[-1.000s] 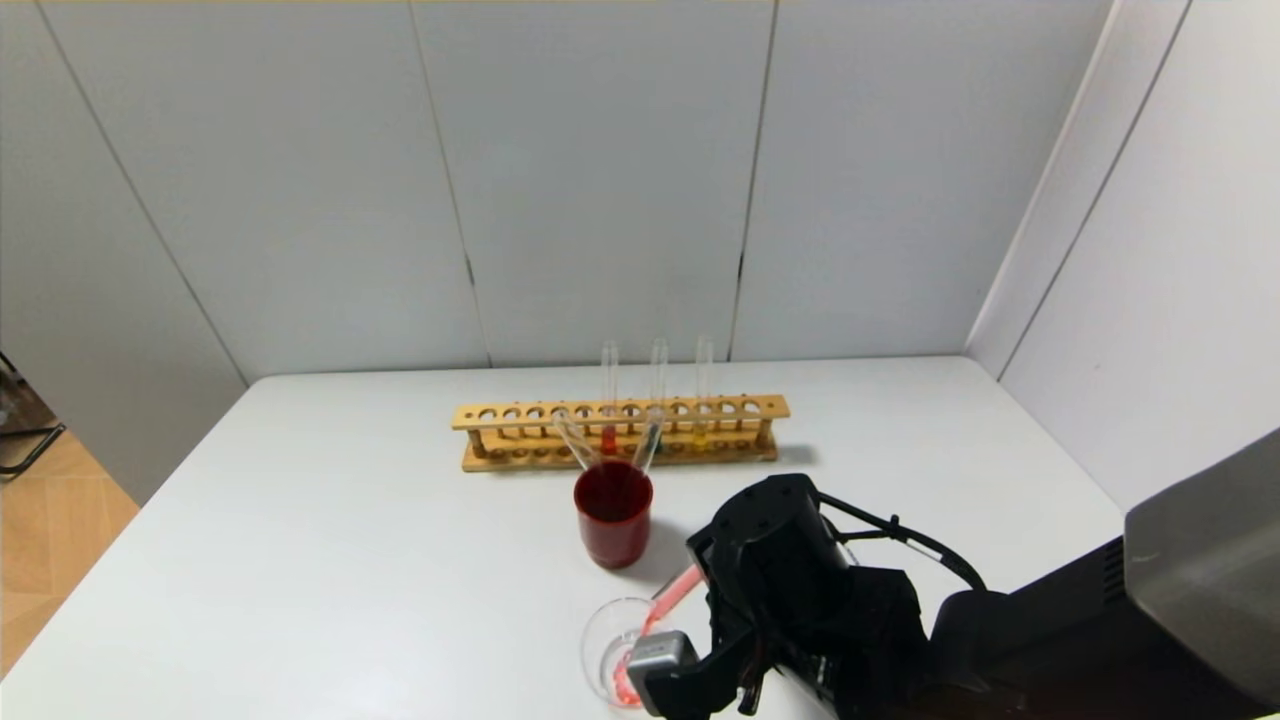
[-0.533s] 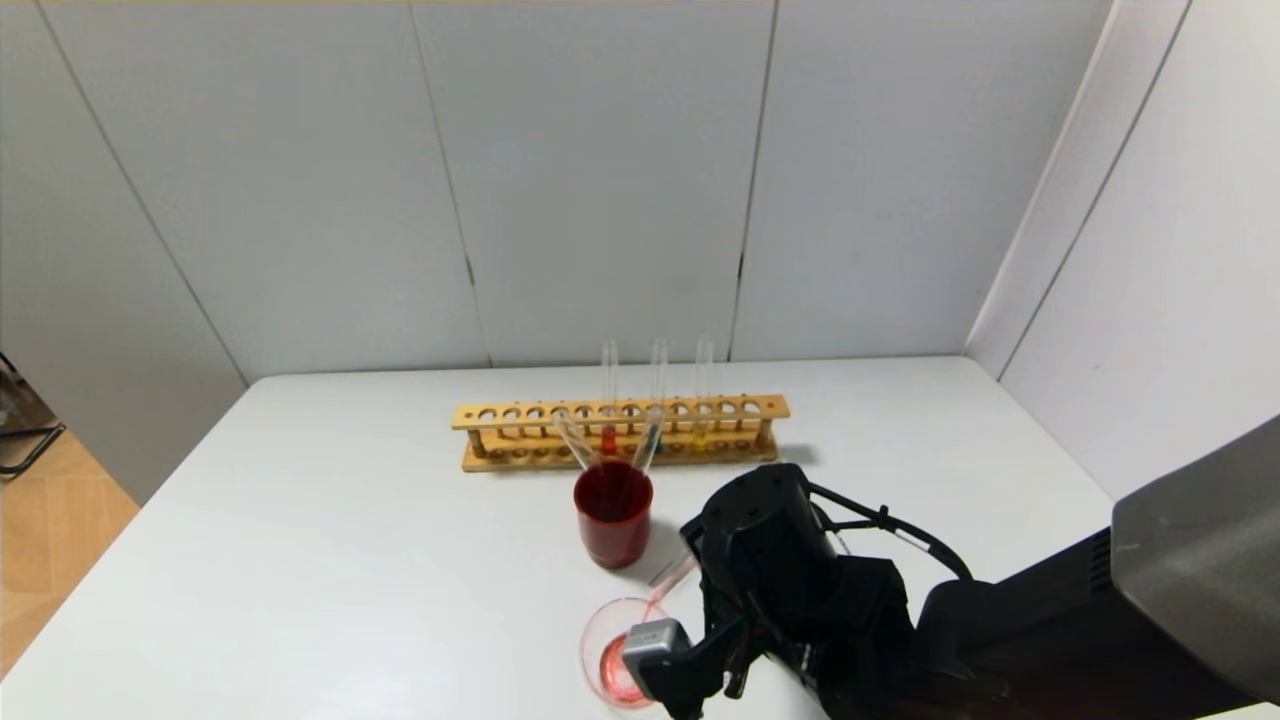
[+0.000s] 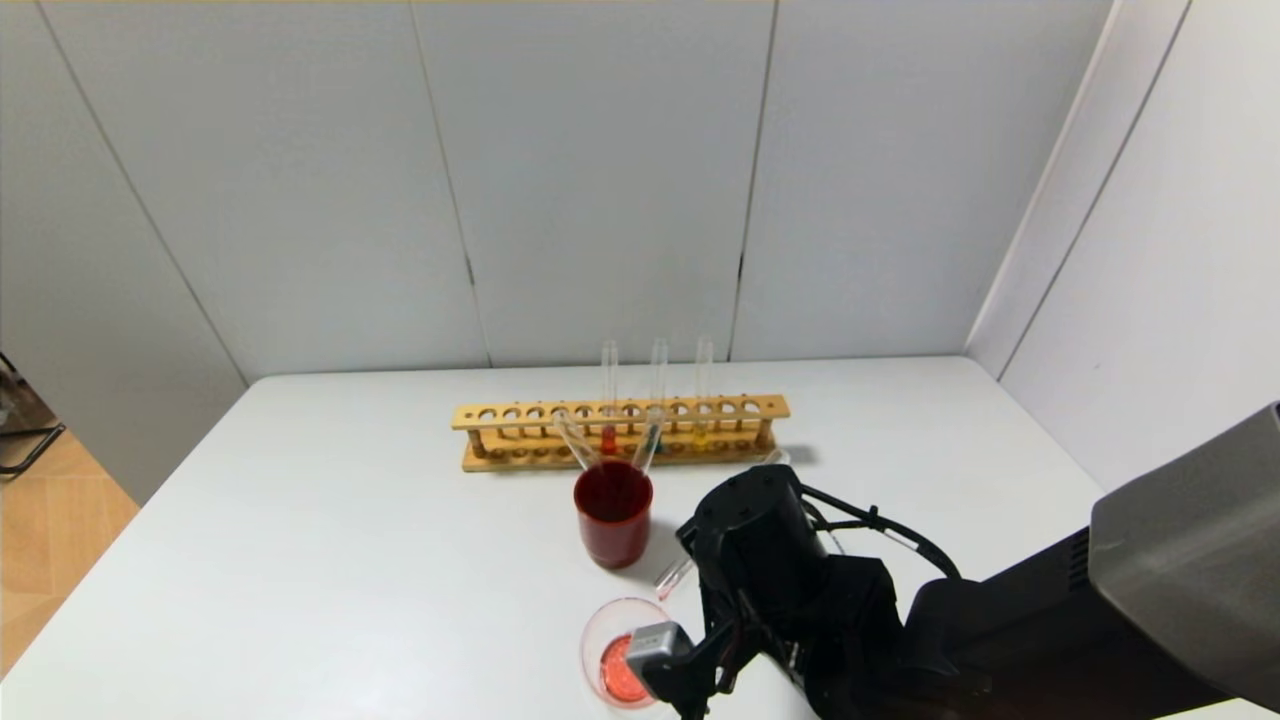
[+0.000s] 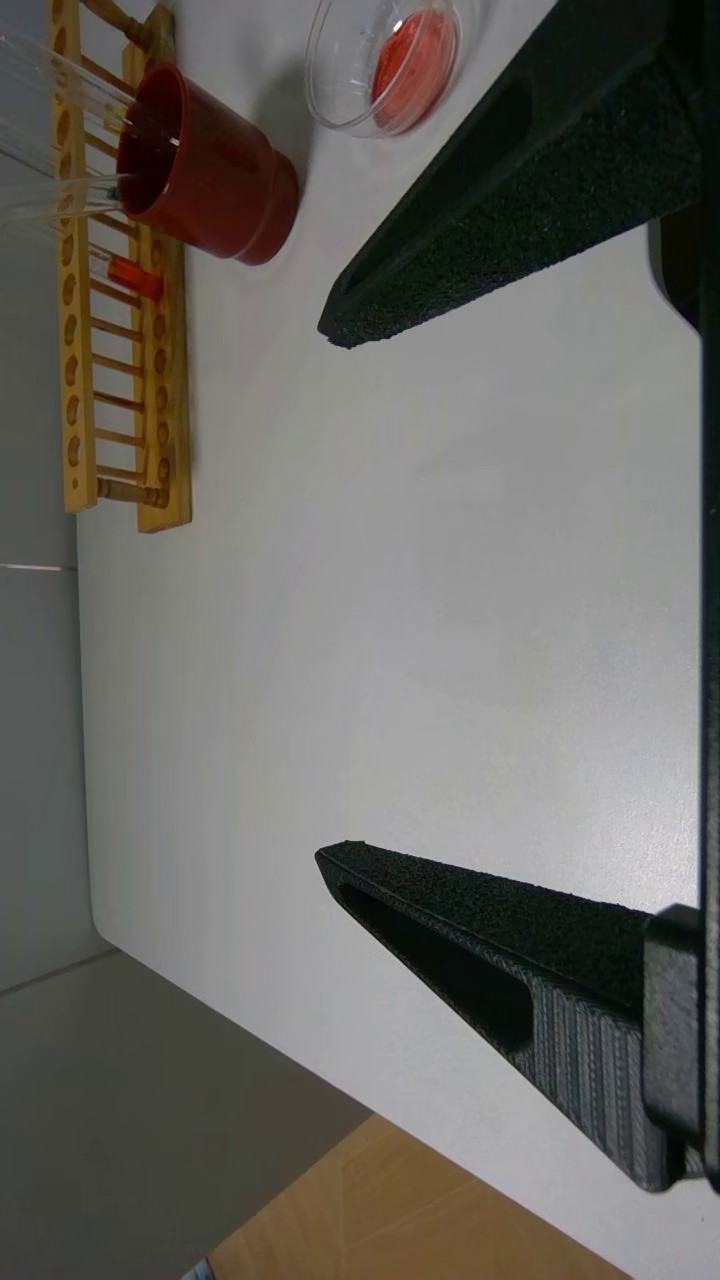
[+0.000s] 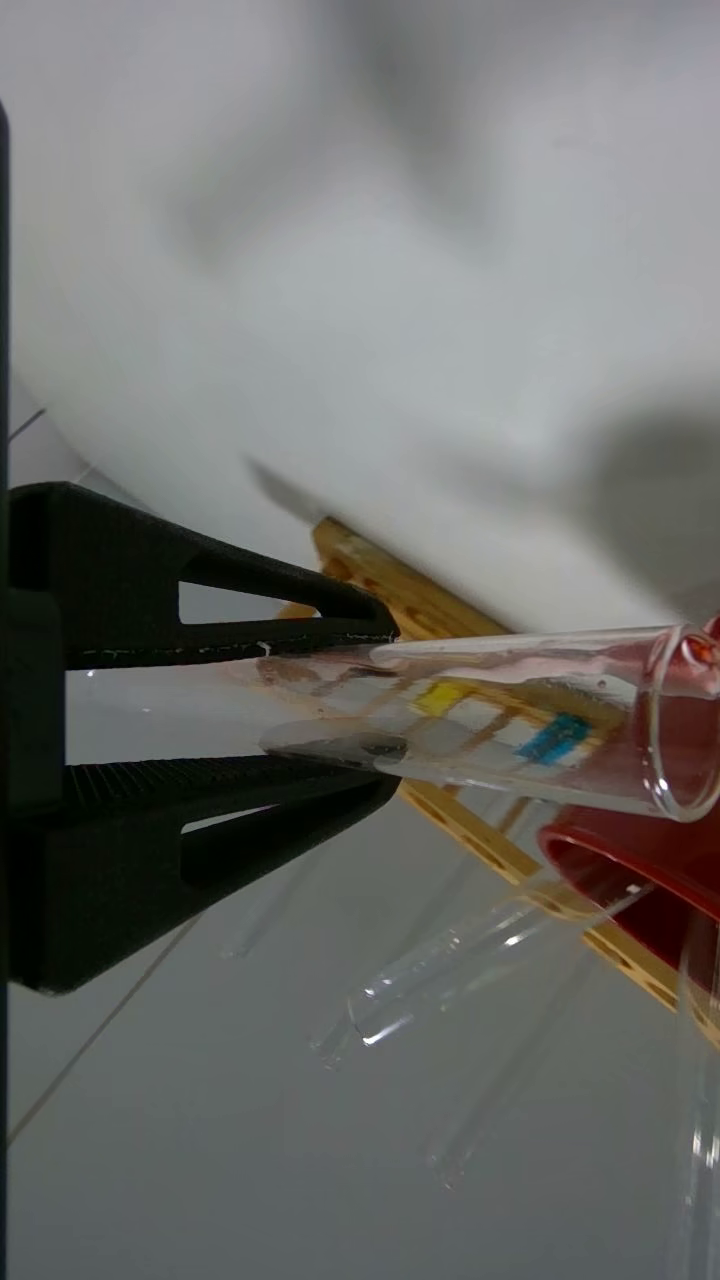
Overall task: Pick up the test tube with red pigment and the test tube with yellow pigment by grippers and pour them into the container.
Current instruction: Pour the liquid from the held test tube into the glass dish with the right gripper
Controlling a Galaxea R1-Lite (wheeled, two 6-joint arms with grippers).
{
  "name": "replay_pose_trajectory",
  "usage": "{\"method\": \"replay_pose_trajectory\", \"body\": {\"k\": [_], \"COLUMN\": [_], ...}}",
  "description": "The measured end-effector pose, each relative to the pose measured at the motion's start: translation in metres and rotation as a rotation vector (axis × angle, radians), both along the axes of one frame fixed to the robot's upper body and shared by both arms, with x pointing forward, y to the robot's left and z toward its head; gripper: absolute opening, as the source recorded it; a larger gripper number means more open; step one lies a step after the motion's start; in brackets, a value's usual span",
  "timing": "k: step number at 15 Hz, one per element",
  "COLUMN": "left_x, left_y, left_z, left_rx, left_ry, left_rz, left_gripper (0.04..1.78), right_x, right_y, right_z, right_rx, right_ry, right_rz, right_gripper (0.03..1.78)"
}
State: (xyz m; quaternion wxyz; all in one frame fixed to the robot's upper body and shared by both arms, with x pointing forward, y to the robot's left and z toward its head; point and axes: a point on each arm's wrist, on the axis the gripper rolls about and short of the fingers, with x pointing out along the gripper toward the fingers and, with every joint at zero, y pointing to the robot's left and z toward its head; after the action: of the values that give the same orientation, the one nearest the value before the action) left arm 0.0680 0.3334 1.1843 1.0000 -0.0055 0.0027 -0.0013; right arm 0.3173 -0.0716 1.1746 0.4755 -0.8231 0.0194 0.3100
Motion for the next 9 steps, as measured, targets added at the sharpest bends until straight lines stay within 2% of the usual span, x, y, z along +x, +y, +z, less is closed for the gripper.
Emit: {"method": "replay_pose_trajectory", "body": {"k": [9], "left_x": [0.0], "left_y": [0.0], "left_z": [0.0], "left_rx": [0.0], "left_ry": [0.0], "left_rz": [0.0], "left_gripper": [1.75], "right_x": [-0.001], "right_y": [0.014], "right_z": [0.008], "right_rx": [-0.049], "right_ry": [-0.074], "right_rz": [0.021], "right_gripper": [0.34]}}
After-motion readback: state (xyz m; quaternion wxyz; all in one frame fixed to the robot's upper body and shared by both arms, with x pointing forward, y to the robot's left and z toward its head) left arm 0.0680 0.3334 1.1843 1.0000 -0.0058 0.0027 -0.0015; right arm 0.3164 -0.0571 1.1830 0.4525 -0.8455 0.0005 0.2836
